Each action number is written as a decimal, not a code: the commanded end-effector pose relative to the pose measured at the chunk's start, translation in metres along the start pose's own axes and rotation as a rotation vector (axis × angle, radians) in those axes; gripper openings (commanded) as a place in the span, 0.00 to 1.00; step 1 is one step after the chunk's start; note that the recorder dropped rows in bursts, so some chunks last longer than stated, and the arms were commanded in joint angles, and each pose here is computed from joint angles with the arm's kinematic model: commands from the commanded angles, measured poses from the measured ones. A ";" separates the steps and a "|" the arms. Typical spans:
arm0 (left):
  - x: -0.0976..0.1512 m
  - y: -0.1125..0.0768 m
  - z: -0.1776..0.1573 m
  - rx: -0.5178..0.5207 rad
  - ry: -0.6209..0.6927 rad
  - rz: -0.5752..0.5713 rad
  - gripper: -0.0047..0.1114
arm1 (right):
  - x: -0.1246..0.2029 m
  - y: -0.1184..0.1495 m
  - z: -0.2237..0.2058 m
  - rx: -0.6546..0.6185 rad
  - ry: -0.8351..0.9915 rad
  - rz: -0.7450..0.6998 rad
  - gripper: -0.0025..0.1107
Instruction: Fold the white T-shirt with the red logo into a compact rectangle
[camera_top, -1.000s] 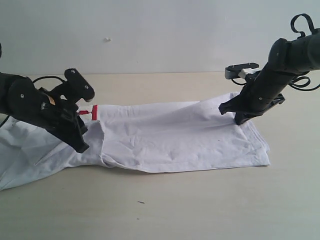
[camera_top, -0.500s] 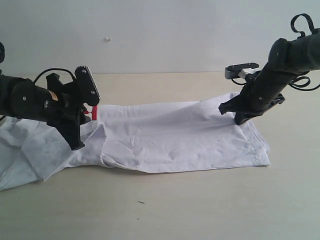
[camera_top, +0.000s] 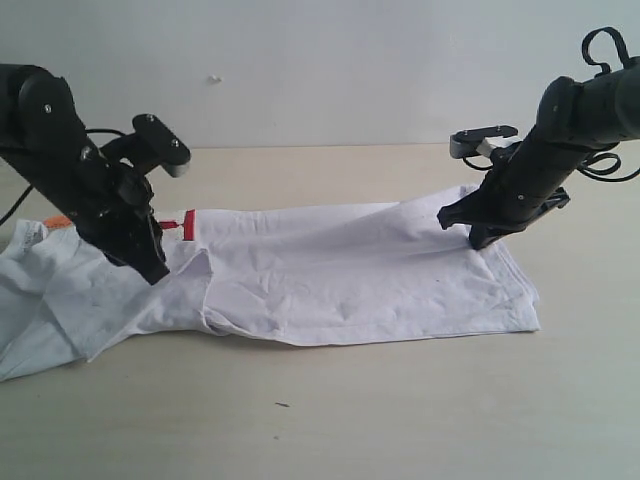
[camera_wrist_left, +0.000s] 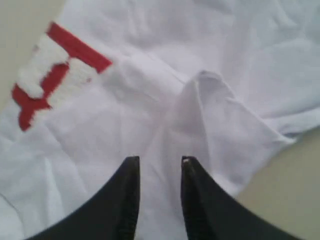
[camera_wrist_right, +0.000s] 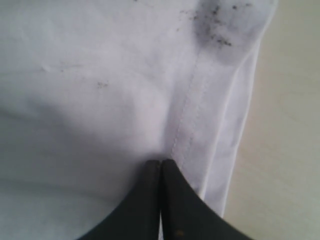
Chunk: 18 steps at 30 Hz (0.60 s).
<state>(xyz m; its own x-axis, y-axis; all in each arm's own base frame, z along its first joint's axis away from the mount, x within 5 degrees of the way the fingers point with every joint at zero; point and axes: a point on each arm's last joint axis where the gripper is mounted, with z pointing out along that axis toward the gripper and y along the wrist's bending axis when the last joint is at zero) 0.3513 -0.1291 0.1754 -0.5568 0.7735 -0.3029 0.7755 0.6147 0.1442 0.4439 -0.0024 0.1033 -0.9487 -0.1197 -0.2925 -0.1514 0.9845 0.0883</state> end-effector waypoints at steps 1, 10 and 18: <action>0.018 -0.010 0.009 0.045 0.071 -0.048 0.30 | 0.008 0.001 0.010 -0.019 0.053 0.002 0.02; 0.033 -0.018 0.022 0.025 0.055 -0.050 0.50 | 0.008 0.001 0.010 -0.020 0.052 0.003 0.02; 0.033 -0.013 0.024 -0.026 0.060 -0.024 0.37 | 0.008 0.001 0.010 -0.020 0.052 0.003 0.02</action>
<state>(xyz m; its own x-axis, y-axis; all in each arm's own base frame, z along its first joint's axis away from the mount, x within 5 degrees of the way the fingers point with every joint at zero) 0.3272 -0.1182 0.1406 -0.5940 0.7652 -0.2481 0.7630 0.6337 0.1278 0.4439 -0.0024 0.1033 -0.9487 -0.1197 -0.2925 -0.1514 0.9845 0.0883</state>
